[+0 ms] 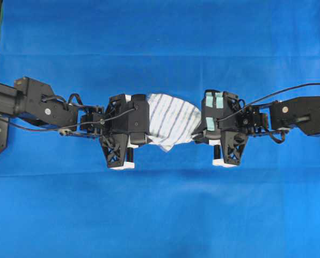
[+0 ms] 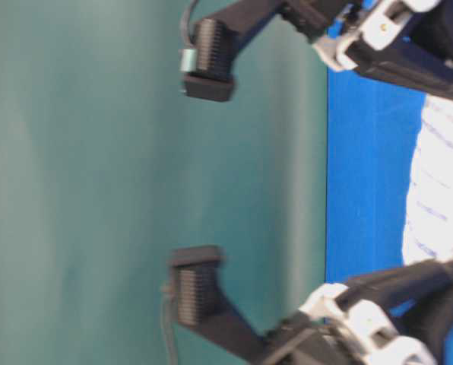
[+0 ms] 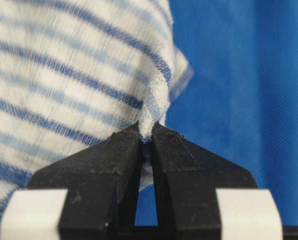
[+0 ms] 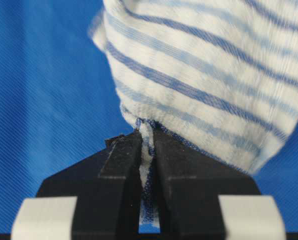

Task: Lift the towel with both arms.
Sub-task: 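Lift the towel with both grippers and pull the arms apart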

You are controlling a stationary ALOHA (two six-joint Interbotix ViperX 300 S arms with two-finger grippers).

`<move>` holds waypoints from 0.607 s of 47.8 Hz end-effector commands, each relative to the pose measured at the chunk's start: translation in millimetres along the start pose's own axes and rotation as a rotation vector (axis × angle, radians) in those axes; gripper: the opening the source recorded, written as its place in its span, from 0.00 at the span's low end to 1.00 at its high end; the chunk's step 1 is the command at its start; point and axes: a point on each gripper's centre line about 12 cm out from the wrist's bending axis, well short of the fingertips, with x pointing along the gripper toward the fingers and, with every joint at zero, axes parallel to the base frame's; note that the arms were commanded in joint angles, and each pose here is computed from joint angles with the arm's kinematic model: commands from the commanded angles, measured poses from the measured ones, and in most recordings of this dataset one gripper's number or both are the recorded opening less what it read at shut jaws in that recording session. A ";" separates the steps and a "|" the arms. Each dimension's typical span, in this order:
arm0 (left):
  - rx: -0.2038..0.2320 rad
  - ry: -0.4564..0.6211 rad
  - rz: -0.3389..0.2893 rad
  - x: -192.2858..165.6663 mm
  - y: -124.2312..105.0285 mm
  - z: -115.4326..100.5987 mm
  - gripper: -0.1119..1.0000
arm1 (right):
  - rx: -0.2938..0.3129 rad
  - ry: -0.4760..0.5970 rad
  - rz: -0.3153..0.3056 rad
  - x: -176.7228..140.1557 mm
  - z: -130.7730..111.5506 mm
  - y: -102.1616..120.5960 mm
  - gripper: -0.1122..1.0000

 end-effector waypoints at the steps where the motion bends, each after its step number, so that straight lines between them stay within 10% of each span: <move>1: -0.002 -0.064 -0.002 -18.5 -0.4 33.0 0.13 | 0.004 -0.084 0.010 -16.6 28.8 3.6 0.17; 29: 0.006 -0.183 0.001 -158.3 1.9 148.6 0.13 | -0.046 -0.270 -0.008 -165.1 147.3 9.4 0.17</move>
